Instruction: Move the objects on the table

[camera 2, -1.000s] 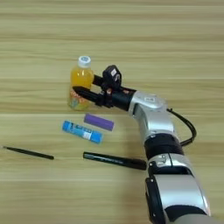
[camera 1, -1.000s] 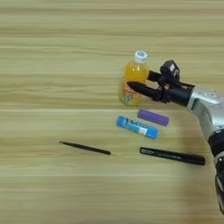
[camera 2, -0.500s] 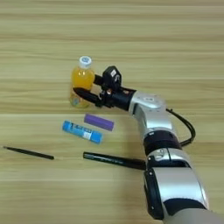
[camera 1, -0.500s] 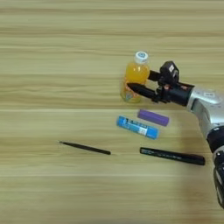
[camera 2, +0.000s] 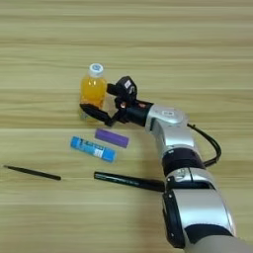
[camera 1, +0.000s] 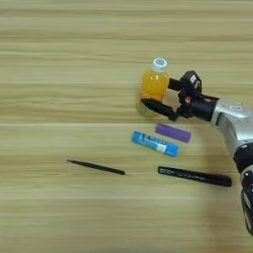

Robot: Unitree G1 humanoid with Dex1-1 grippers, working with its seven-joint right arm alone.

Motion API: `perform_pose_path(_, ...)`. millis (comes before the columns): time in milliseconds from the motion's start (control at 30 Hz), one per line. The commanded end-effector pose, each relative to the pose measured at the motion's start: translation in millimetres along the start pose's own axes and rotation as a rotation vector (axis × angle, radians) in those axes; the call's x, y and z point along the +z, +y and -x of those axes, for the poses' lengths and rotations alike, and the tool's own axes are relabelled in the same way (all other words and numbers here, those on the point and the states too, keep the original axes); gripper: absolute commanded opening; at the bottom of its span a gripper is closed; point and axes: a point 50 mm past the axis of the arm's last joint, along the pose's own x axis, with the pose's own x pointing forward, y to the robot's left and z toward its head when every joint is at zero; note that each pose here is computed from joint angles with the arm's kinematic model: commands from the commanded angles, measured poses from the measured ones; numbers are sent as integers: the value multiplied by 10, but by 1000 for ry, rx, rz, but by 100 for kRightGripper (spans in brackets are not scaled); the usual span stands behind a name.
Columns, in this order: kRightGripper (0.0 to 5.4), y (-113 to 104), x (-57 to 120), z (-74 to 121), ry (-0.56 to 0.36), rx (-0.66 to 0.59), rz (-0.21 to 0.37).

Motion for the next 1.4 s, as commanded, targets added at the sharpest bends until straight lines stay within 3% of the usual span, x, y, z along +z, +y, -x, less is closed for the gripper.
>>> perform_pose_path(33, 539, -117, 422, -41, -81, -24, 133)
perform_pose_path(967, 539, -106, 268, 373, -41, 2, 159)
perform_pose_path(1400, 539, -85, 117, 509, 68, 64, 161)
